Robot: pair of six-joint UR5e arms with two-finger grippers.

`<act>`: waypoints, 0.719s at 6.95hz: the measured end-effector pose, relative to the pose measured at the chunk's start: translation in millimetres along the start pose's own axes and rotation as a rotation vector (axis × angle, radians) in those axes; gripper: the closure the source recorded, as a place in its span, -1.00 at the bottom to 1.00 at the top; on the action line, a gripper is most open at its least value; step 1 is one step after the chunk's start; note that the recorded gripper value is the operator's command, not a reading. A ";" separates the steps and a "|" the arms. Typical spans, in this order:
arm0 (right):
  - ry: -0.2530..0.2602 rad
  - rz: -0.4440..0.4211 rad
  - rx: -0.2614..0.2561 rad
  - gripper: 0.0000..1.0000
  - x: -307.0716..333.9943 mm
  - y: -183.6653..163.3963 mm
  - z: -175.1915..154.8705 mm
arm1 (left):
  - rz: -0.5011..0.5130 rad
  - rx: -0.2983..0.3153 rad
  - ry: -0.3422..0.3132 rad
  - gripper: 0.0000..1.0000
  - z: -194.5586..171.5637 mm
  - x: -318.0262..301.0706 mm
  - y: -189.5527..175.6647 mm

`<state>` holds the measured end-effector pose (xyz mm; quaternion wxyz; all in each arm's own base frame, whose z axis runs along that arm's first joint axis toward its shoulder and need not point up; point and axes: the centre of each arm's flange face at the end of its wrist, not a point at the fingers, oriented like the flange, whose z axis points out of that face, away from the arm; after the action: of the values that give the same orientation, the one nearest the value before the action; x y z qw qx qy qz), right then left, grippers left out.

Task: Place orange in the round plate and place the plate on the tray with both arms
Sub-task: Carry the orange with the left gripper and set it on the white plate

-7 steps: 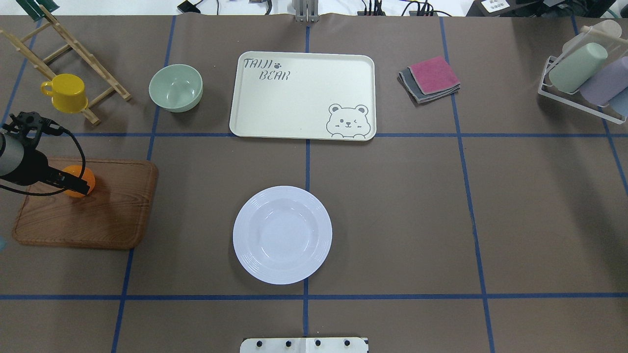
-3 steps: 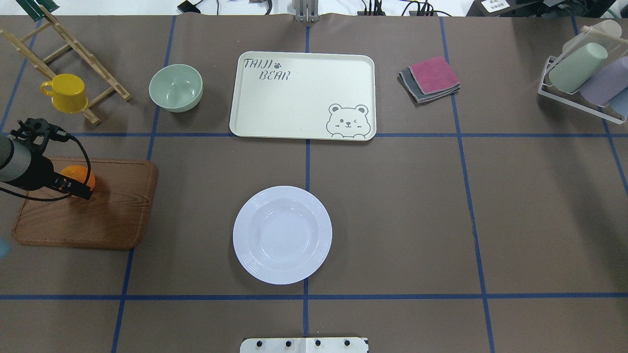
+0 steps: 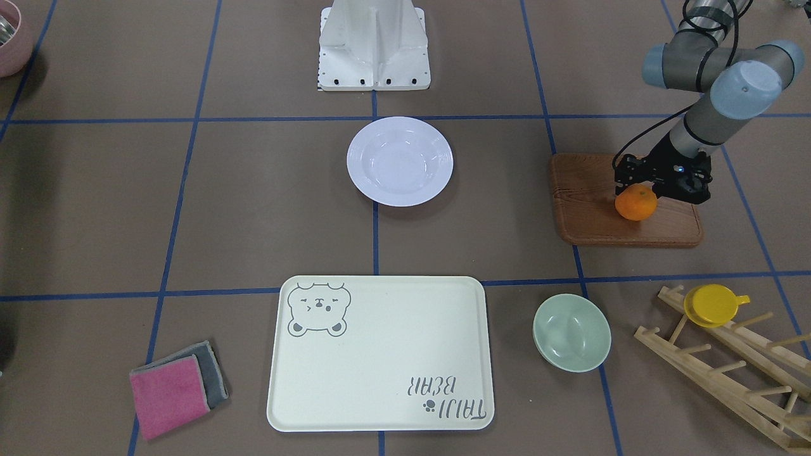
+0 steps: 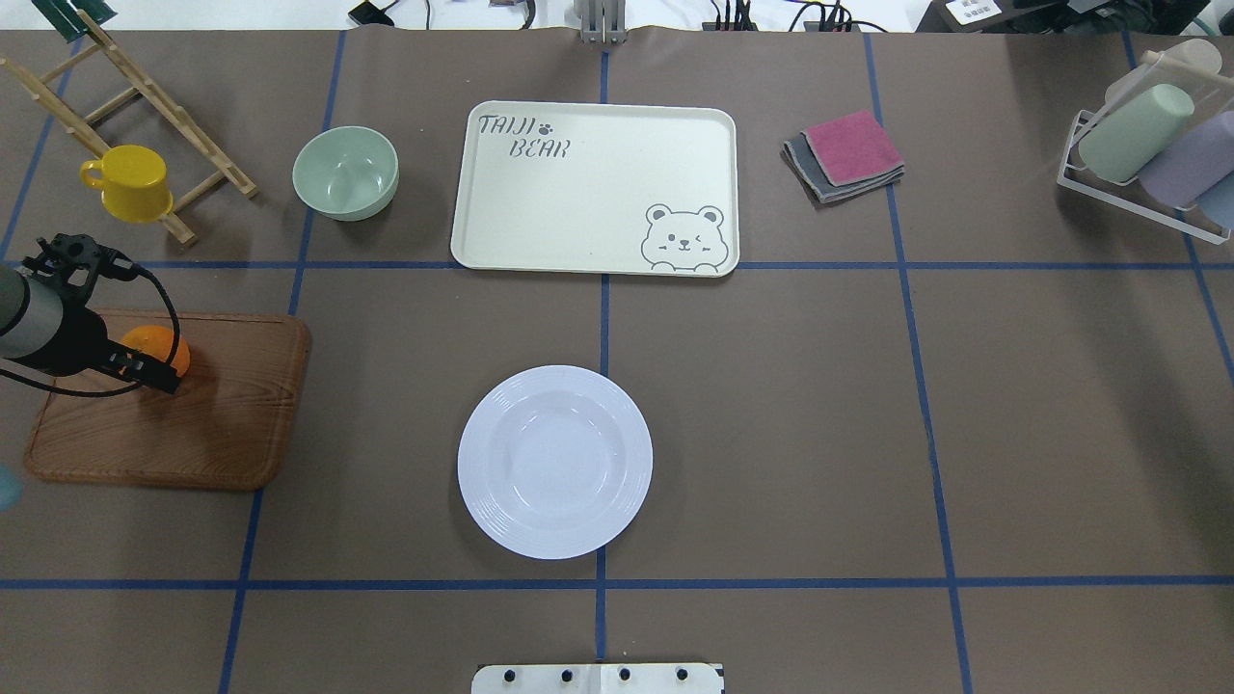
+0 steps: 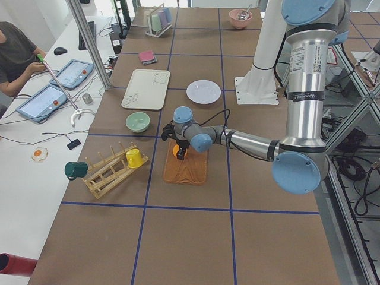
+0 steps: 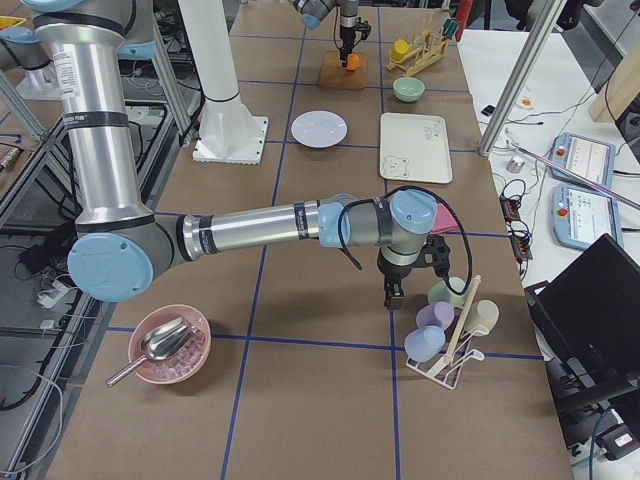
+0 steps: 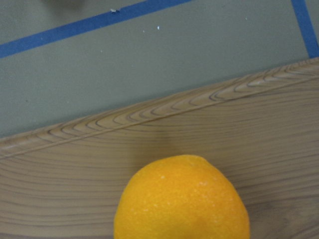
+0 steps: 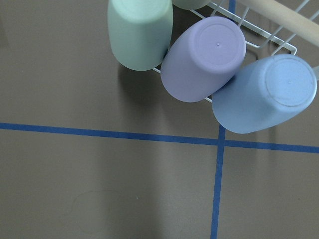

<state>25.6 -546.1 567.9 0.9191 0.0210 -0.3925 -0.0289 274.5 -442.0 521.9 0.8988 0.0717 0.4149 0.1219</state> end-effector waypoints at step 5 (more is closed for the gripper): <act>-0.003 -0.004 0.005 -1.00 -2.7 -0.8 -2.3 | -0.141 -0.089 0.107 1.00 -60.0 331.4 -72.0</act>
<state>25.4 -546.7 564.3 0.9184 0.0240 -0.3938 -0.0300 447.6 -417.1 225.3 0.8840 -0.0045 0.4605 0.0803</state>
